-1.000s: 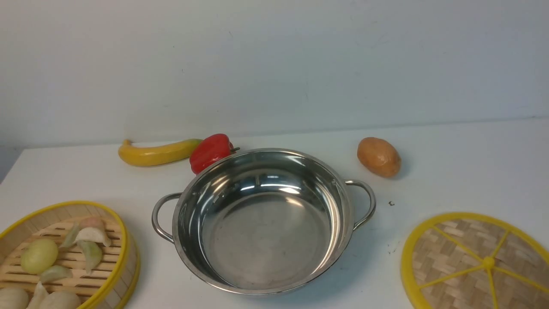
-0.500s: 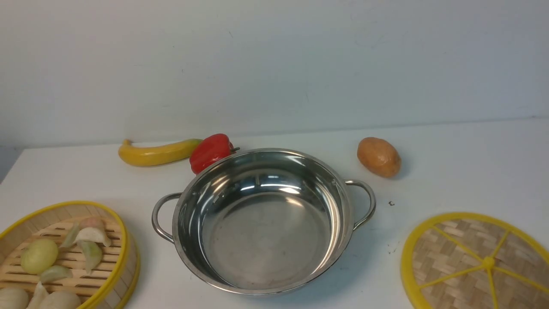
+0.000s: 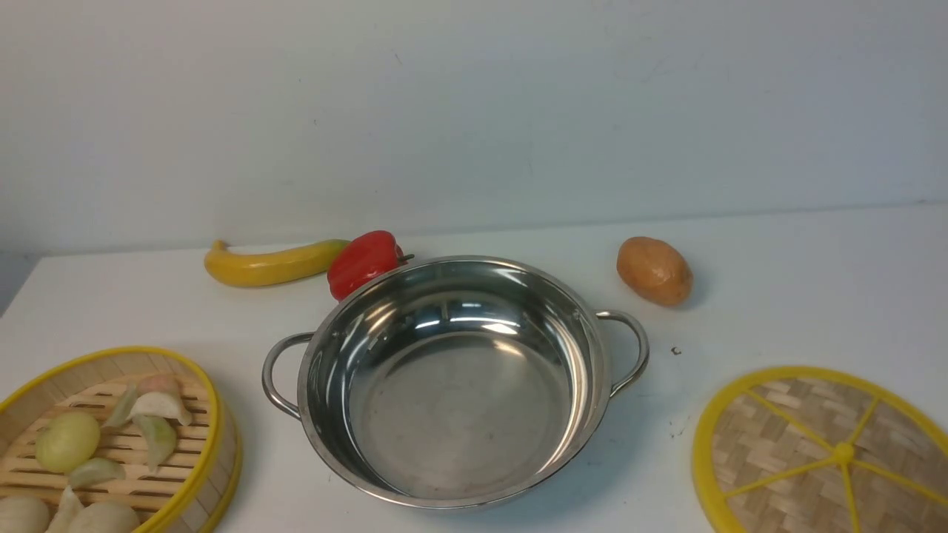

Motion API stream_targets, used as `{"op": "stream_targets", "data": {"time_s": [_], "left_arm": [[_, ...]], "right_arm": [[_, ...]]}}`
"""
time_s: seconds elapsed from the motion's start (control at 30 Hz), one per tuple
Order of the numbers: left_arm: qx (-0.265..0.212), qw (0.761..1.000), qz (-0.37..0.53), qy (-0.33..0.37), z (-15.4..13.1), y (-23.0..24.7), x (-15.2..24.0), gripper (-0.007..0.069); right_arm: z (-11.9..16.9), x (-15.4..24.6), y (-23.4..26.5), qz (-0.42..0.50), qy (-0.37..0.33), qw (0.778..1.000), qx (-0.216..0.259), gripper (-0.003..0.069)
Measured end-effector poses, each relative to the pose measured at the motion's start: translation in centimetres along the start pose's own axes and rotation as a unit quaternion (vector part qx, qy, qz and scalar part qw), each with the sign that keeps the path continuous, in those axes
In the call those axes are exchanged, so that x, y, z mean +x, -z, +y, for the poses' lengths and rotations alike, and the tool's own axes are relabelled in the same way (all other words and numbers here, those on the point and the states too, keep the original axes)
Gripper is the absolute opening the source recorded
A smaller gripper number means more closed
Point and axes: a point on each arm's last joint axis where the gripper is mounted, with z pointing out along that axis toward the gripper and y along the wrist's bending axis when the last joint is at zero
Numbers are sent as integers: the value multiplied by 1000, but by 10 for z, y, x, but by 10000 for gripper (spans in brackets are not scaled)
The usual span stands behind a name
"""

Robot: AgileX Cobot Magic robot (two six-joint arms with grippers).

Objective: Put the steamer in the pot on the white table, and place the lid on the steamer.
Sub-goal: 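Grasp the rim of the steamer basket holding the buns with the left gripper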

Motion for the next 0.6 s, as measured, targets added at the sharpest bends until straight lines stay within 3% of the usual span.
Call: {"op": "stream_targets", "data": {"time_s": [0.6], "left_arm": [[-4,1000,0,-24,1,0,0,238]], "right_arm": [[0,0,0,0,0,1000,0,241]]}}
